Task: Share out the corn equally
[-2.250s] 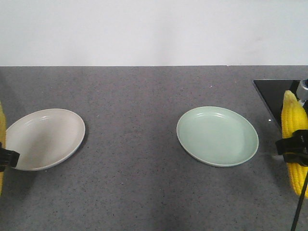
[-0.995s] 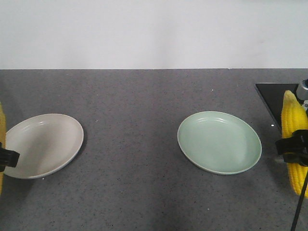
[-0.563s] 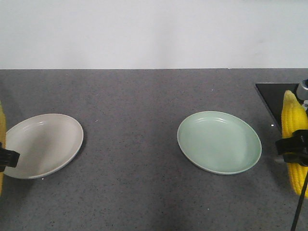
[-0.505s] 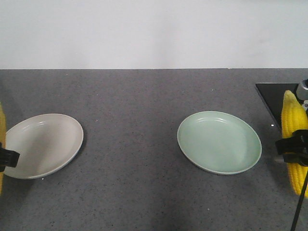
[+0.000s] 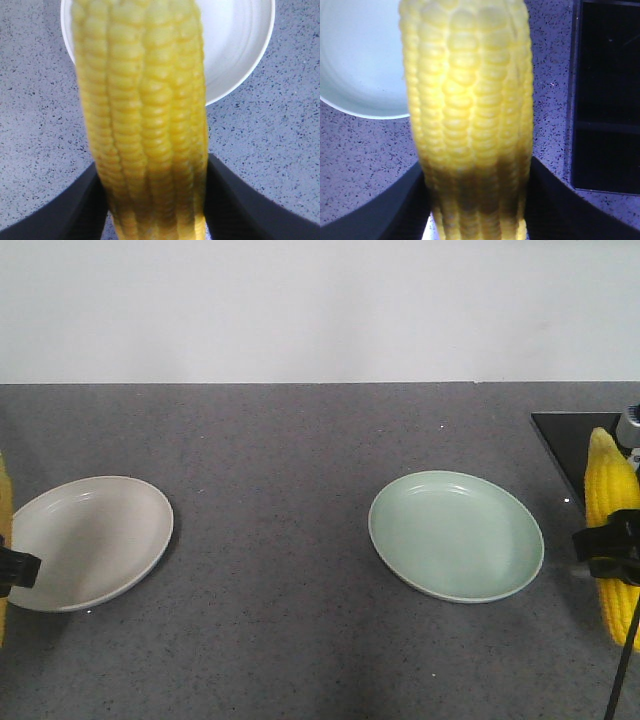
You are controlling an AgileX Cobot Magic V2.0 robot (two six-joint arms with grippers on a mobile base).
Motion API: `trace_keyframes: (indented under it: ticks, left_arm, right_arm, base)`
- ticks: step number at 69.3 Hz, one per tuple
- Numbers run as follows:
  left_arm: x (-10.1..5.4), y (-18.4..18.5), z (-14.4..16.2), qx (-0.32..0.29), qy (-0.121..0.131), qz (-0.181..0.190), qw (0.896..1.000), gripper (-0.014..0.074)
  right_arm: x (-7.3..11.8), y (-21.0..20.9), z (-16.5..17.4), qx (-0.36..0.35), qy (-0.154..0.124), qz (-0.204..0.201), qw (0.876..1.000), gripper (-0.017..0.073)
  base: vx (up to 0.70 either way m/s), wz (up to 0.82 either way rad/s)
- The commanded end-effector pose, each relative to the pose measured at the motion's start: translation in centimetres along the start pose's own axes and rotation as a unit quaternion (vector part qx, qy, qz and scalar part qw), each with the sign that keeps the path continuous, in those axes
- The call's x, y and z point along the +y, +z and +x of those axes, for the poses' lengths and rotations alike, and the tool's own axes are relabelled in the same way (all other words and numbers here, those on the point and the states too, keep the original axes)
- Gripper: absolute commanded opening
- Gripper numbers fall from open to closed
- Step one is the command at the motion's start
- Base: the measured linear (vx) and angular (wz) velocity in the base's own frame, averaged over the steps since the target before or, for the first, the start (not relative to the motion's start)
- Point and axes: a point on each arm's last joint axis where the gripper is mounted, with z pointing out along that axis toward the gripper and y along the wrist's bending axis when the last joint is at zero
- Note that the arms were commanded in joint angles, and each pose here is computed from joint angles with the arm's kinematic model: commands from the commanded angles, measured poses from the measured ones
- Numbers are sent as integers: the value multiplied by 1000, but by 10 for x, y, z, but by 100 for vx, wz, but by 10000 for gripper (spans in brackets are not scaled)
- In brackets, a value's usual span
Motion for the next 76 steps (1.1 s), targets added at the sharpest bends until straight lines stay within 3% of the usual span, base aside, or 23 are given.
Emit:
trace_keyframes:
  ticks: [1,76]
  left_arm:
    - [1,-9,-6,-35,-4,3,999,217]
    - [1,-9,-6,-35,-4,3,999,217]
  right_arm:
    - [-2,-12,-6,-41,0,4,999,244]
    - [-2,-12,-6,-41,0,4,999,244]
  base:
    - [0,0]
    - [0,0]
